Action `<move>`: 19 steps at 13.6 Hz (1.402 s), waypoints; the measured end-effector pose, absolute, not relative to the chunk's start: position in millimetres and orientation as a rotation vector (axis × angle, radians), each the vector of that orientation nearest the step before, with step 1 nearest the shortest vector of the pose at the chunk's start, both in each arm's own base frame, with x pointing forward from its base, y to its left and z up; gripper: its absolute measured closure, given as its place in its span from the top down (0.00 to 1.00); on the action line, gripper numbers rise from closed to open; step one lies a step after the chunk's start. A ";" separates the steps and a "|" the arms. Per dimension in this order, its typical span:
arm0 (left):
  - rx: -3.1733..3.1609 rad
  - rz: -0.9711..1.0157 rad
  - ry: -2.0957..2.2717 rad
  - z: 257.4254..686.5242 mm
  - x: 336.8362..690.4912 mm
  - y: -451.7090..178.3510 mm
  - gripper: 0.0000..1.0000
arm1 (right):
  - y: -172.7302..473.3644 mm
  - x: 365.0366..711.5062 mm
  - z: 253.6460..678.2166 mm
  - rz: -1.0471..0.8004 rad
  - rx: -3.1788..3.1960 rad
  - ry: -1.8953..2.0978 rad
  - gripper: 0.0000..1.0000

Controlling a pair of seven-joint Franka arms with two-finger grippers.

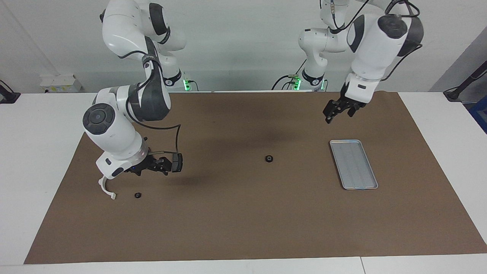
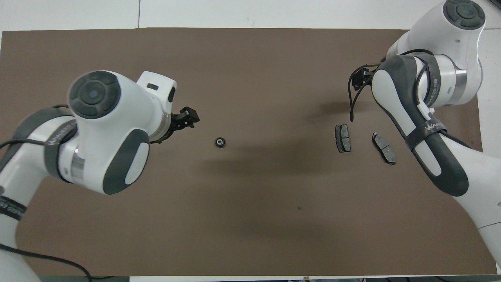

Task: Pick bearing gear from pile to tray
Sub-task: 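Grasp the bearing with the left gripper while the right gripper withdraws, then carry the bearing with the left gripper onto the silver tray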

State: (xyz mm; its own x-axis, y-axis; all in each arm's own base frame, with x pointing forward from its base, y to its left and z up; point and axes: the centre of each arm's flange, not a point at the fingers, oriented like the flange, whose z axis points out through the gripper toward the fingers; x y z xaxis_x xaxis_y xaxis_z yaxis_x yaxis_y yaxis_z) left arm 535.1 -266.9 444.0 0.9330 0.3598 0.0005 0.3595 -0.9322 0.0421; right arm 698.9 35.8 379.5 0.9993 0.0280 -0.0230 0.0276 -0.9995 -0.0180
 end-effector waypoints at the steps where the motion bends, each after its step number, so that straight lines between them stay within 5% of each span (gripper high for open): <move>1: 3.053 -0.007 0.578 415.1 532.4 -285.8 1.00 | 27.7 697.4 371.1 0.009 -3.125 -0.056 1.00; 5: 3.043 -0.026 0.647 326.6 526.5 -333.9 1.00 | 2.9 689.8 336.1 -0.125 -3.127 -0.127 1.00; 11: 3.019 0.000 0.686 294.4 524.0 -340.0 0.96 | -30.3 682.4 314.1 -0.233 -3.135 -0.194 1.00; 15: 3.019 -0.001 0.687 288.9 518.8 -341.8 0.90 | -39.2 679.0 305.3 -0.225 -3.138 -0.179 0.90; 18: 3.016 0.002 0.694 289.3 519.2 -341.7 0.78 | -45.6 679.9 295.1 -0.230 -3.139 -0.164 0.90; 19: 3.013 0.004 0.700 291.0 519.3 -341.5 0.65 | -47.9 679.7 290.5 -0.223 -3.139 -0.159 0.88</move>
State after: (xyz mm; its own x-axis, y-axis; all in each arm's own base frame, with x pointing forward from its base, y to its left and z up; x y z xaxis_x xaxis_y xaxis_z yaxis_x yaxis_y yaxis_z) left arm 519.3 -341.5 291.0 0.8977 0.4406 -0.0083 0.4405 -0.8965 0.0473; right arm 679.7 -47.9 290.5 0.9849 0.1010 0.1405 0.0996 -0.9949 0.0167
